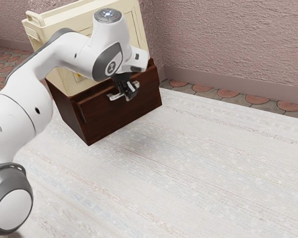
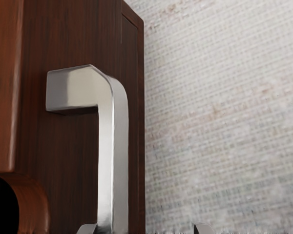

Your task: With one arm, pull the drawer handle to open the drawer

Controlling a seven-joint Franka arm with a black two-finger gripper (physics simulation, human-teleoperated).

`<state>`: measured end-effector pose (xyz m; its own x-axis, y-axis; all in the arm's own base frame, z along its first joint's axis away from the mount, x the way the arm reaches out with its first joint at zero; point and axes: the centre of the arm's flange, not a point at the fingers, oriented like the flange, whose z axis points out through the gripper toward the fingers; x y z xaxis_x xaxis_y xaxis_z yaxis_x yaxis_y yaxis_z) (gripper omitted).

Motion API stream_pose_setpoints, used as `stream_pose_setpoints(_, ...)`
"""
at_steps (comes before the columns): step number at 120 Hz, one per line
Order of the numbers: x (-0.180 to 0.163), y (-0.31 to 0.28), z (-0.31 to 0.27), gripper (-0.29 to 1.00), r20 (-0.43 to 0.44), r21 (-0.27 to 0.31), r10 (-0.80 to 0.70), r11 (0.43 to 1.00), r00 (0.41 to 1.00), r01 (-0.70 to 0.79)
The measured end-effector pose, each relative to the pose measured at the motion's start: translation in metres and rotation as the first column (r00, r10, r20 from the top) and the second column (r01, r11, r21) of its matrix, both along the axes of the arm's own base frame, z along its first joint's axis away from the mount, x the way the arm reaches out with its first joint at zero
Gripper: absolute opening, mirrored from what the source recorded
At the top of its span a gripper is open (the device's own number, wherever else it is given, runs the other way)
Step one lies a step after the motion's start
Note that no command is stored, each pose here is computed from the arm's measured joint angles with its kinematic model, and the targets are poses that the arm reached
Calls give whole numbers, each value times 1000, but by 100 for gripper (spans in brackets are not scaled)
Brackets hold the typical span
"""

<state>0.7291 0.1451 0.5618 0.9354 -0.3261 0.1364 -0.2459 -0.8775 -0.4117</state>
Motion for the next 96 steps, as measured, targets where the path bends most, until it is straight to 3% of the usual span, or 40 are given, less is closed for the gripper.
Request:
stream_pose_setpoints(38, -4, -30, -7, 23, -26, -48, -34, 998, 999, 33)
stream_pose_setpoints(96, -20, -72, -6, 21, -53, -74, -66, 995, 996, 62)
